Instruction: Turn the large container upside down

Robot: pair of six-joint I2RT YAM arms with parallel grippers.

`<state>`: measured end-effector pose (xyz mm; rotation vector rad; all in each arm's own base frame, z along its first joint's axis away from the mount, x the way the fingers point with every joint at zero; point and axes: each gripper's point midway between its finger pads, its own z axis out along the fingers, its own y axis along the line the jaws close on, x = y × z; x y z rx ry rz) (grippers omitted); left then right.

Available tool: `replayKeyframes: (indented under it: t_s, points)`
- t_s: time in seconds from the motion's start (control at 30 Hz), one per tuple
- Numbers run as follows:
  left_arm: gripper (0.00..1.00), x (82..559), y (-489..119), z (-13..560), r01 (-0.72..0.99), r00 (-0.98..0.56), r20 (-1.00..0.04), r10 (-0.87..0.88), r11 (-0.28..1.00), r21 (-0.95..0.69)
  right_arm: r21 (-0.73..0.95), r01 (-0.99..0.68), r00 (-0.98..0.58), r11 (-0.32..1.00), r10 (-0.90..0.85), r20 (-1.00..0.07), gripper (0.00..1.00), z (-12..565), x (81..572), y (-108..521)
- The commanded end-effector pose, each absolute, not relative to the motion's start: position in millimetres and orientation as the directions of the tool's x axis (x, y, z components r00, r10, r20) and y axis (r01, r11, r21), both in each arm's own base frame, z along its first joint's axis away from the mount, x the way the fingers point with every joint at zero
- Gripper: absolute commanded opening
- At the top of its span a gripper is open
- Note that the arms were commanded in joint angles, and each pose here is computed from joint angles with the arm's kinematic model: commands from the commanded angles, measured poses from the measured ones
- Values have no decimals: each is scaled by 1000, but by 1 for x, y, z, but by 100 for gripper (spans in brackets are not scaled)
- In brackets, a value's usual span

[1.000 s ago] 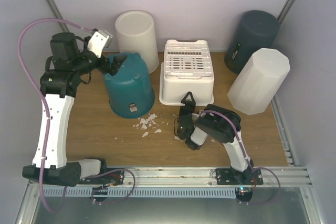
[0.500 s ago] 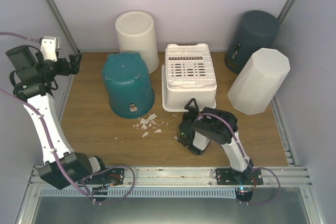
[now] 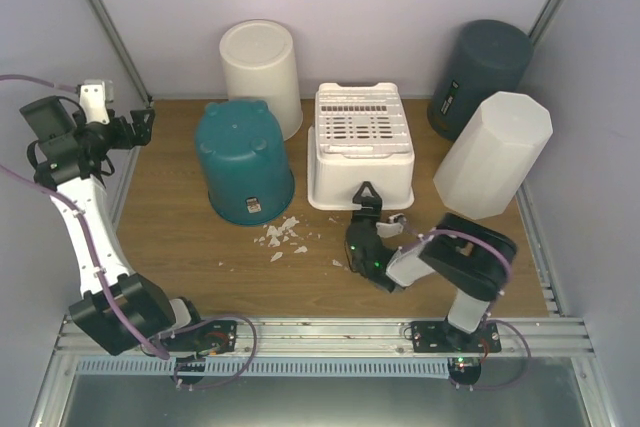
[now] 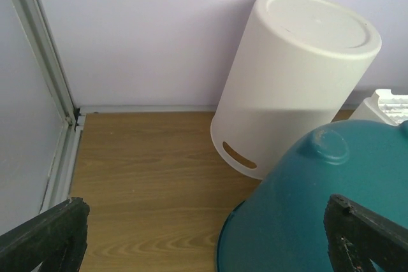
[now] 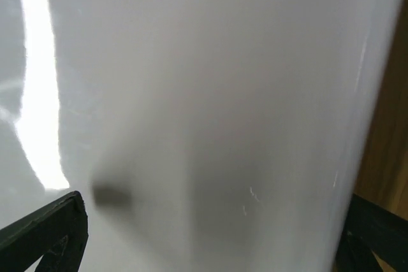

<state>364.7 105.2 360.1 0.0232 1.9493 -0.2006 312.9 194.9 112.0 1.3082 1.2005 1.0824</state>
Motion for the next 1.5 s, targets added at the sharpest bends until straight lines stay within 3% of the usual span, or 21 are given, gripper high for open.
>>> replayKeyframes:
  t_s: [0.0, 0.37, 0.53, 0.67, 0.8, 1.1, 1.47]
  points:
    - [99, 373, 112, 372, 121, -330, -943, -48, 988, -93, 884, 437, 1, 167, 983, -186, 100, 55, 298, 194]
    - [99, 391, 123, 301, 81, -446, -878, -174, 969, -233, 750, 589, -179, 300, 954, -241, 100, 38, 290, 186]
    - [99, 379, 123, 251, -19, -493, -819, -295, 944, -328, 679, 493, -368, 544, 838, -403, 100, 69, 299, 201]
    - [99, 371, 115, 226, -64, -491, -786, -375, 916, -397, 513, 349, -510, 784, 619, -598, 100, 103, 303, 207]
    - [99, 374, 99, 217, -57, -505, -771, -388, 906, -418, 395, 229, -549, 890, 453, -703, 100, 146, 301, 200]
    - [99, 412, 44, 188, 43, -612, -718, -333, 891, -451, 362, 137, -482, 922, 381, -789, 100, 229, 271, 155]
    - [99, 446, -8, 165, 124, -690, -671, -272, 868, -480, 342, 243, -372, 908, 413, -831, 100, 290, 227, 72]
